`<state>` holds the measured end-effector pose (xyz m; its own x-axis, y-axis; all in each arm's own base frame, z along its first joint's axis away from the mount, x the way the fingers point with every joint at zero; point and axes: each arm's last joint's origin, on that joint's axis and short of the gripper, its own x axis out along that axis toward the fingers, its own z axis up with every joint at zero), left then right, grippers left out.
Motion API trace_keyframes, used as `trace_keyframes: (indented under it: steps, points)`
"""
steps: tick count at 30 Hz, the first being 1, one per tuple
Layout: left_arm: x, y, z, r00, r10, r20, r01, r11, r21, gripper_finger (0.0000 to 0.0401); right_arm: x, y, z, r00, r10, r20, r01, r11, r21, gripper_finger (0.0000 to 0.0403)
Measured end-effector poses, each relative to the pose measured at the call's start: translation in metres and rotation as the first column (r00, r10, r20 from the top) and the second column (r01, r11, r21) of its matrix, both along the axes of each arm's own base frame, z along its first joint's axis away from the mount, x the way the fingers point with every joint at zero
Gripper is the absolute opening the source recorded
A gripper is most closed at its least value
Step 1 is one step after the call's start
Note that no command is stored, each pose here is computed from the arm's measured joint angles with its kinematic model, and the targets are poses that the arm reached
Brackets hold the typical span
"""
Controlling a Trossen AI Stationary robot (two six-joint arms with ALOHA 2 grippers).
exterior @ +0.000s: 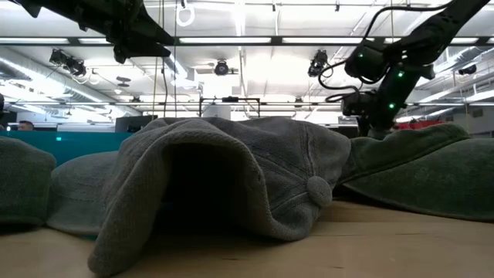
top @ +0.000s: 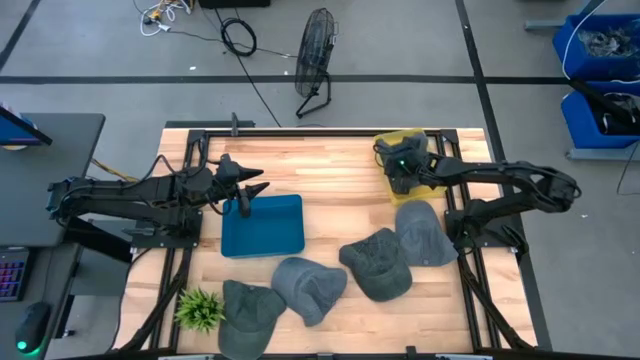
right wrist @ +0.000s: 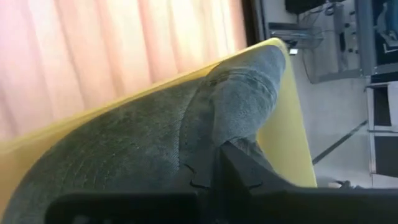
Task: Pick & Place hat
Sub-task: Put the top green cap into the yellow bin, then put the right green cap into the yellow bin
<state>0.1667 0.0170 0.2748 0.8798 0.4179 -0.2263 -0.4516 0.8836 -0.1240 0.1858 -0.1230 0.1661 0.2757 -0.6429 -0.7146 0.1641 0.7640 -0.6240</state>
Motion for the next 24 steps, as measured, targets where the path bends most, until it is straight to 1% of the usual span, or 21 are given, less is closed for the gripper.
trace_keyframes:
  steps: [5,9,13,15,18,20,21,22,23,24]
  points:
    - [0.000,0.000,0.000,1.000,0.001,0.000,-0.001,1.000,0.000,0.0202,0.001,-0.003,0.001,1.000,-0.020,0.022,0.021,1.000,-0.007,0.0069]
    - [0.000,0.000,0.000,1.000,0.000,0.000,0.000,1.000,0.000,0.0202,0.004,-0.005,0.010,0.998,-0.055,0.021,0.055,0.998,-0.026,0.0111]
    - [0.000,0.000,0.000,1.000,0.001,0.000,-0.001,1.000,-0.001,0.0202,0.013,-0.001,0.030,0.997,-0.076,-0.033,0.073,0.994,-0.081,0.0147]
    - [0.000,0.000,0.000,1.000,0.001,0.002,-0.001,1.000,-0.005,0.0202,0.018,0.005,0.044,0.995,-0.078,-0.059,0.074,0.995,-0.068,0.0158]
    - [0.000,0.000,0.000,1.000,0.004,0.006,-0.004,1.000,-0.014,0.0202,0.028,0.019,0.068,0.998,-0.051,-0.036,0.052,0.999,0.016,0.0165]
    - [0.000,0.000,0.000,1.000,0.005,0.008,-0.005,1.000,-0.019,0.0202,0.035,0.032,0.084,1.000,0.004,0.019,-0.007,0.991,0.134,0.0166]
    - [0.000,0.000,0.000,1.000,0.005,0.008,-0.005,1.000,-0.019,0.0202,0.038,0.039,0.091,0.998,0.037,0.052,-0.048,0.976,0.211,0.0166]
    - [0.000,0.000,0.000,1.000,0.005,0.008,-0.005,1.000,-0.019,0.0202,0.042,0.047,0.098,0.993,0.074,0.094,-0.099,0.951,0.294,0.0166]
    - [0.000,0.000,0.000,1.000,0.005,0.008,-0.005,1.000,-0.019,0.0202,0.045,0.055,0.105,0.982,0.119,0.144,-0.166,0.910,0.380,0.0164]
    - [0.000,0.000,0.000,1.000,0.005,0.007,-0.005,1.000,-0.019,0.0202,0.049,0.064,0.110,0.965,0.160,0.205,-0.240,0.855,0.460,0.0163]
